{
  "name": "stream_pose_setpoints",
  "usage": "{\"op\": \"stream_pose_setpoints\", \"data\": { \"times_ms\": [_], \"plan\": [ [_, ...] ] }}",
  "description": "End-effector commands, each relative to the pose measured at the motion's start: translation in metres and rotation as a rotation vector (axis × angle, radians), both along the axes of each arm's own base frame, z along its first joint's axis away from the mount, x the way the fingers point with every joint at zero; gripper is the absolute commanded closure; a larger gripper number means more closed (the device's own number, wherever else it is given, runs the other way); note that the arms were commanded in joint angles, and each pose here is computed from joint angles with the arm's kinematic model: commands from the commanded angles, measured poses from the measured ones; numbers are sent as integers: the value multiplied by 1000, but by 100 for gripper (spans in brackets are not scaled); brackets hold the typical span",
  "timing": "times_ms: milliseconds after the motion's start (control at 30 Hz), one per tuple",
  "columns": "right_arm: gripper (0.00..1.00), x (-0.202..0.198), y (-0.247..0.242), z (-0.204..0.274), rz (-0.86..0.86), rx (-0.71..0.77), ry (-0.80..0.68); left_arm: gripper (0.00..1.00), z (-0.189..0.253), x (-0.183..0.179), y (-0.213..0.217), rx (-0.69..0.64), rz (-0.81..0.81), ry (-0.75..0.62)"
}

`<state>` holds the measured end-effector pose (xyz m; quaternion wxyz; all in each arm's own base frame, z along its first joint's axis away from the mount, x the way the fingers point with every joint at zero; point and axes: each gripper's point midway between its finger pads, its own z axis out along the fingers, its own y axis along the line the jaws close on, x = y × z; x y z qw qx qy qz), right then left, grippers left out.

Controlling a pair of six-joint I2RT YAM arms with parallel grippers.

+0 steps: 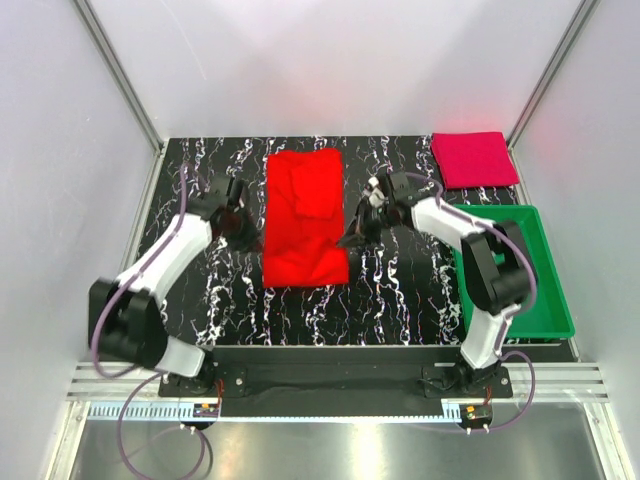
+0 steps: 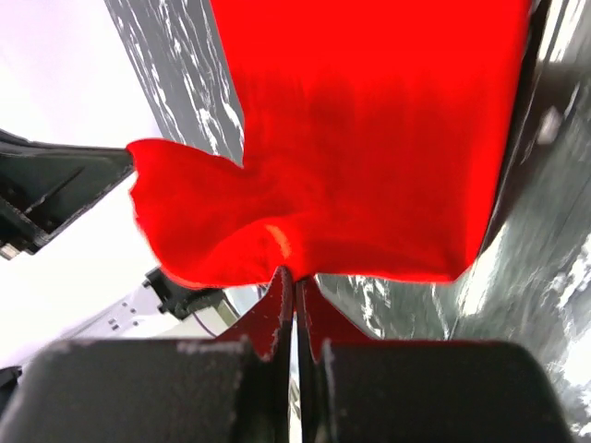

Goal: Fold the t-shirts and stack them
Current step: Fold the tshirt

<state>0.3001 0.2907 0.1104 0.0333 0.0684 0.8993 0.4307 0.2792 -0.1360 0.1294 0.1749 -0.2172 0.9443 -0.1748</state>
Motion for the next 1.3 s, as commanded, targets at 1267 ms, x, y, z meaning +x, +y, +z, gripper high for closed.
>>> {"op": "stream_pose_setpoints", "data": {
  "times_ms": [1267],
  "plan": [
    [99,127,-6,-33,43,109,74,100,-52,168,23,-4,-34,16]
  ]
}}
